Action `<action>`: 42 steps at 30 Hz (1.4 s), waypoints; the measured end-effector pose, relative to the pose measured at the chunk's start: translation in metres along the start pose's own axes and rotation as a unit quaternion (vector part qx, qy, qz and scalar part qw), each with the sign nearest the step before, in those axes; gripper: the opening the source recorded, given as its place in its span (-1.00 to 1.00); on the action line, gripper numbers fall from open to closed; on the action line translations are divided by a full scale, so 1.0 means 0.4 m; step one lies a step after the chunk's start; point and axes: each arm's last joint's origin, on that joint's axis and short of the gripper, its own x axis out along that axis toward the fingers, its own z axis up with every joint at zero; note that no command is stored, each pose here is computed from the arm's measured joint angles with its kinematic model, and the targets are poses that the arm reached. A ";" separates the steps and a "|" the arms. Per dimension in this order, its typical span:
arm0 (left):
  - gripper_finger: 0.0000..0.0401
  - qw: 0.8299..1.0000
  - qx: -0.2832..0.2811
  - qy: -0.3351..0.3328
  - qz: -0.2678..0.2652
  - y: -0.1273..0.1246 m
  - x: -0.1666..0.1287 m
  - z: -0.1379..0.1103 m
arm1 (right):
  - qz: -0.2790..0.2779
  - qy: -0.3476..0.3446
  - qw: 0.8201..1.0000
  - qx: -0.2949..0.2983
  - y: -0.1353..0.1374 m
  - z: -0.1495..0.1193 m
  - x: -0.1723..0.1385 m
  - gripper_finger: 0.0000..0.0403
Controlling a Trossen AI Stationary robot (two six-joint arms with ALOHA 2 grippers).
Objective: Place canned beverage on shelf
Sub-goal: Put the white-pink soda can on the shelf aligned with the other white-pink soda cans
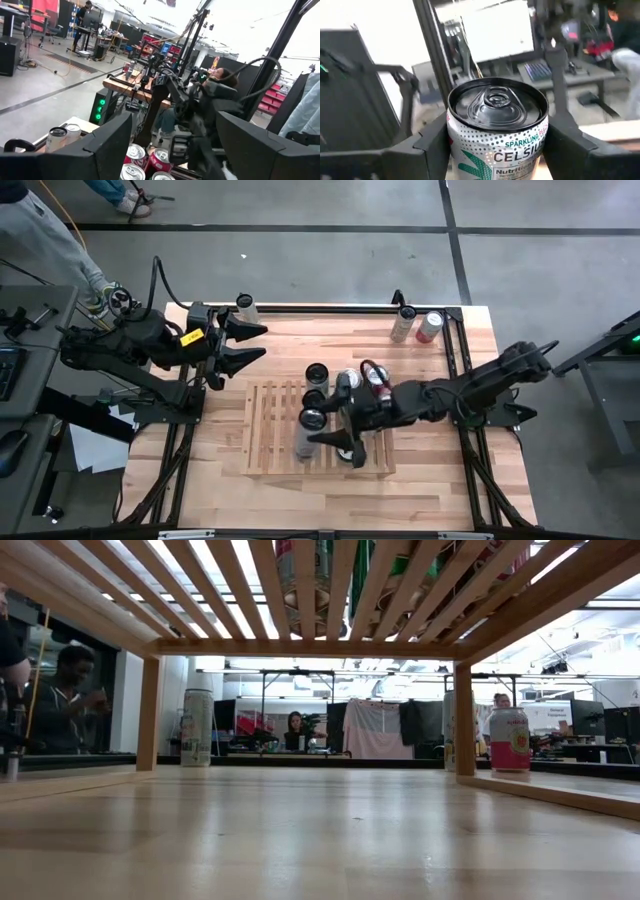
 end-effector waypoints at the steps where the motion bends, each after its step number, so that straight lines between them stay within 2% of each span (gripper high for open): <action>1: 0.39 1.000 0.000 -0.001 0.000 0.000 0.000 0.000 | -0.002 0.009 1.000 -0.003 0.002 -0.007 -0.004 0.19; 5: 0.39 1.000 -0.003 -0.007 -0.002 -0.001 0.000 0.004 | -0.009 0.060 0.997 -0.039 0.010 -0.032 -0.004 0.19; 8: 0.39 1.000 -0.002 -0.008 0.001 -0.001 0.000 0.004 | -0.016 0.062 0.997 -0.040 0.010 -0.013 -0.011 0.19; 13: 0.39 1.000 -0.003 -0.011 0.003 -0.001 0.000 0.005 | -0.031 0.093 0.993 -0.063 0.000 -0.037 -0.007 0.19; 16: 0.39 1.000 -0.003 -0.011 0.002 -0.001 0.000 0.005 | -0.028 0.094 0.993 -0.067 0.002 -0.034 -0.009 0.19; 28: 0.38 1.000 -0.002 -0.010 0.003 -0.001 0.000 0.004 | -0.032 0.139 0.987 -0.075 -0.003 -0.115 0.037 0.23; 39: 0.38 1.000 0.005 -0.009 0.003 0.000 0.000 0.004 | -0.054 0.140 0.985 -0.089 -0.006 -0.121 0.039 0.34; 42: 0.38 1.000 0.007 -0.008 0.003 0.000 0.000 0.004 | -0.058 0.160 0.981 -0.095 -0.010 -0.130 0.036 0.34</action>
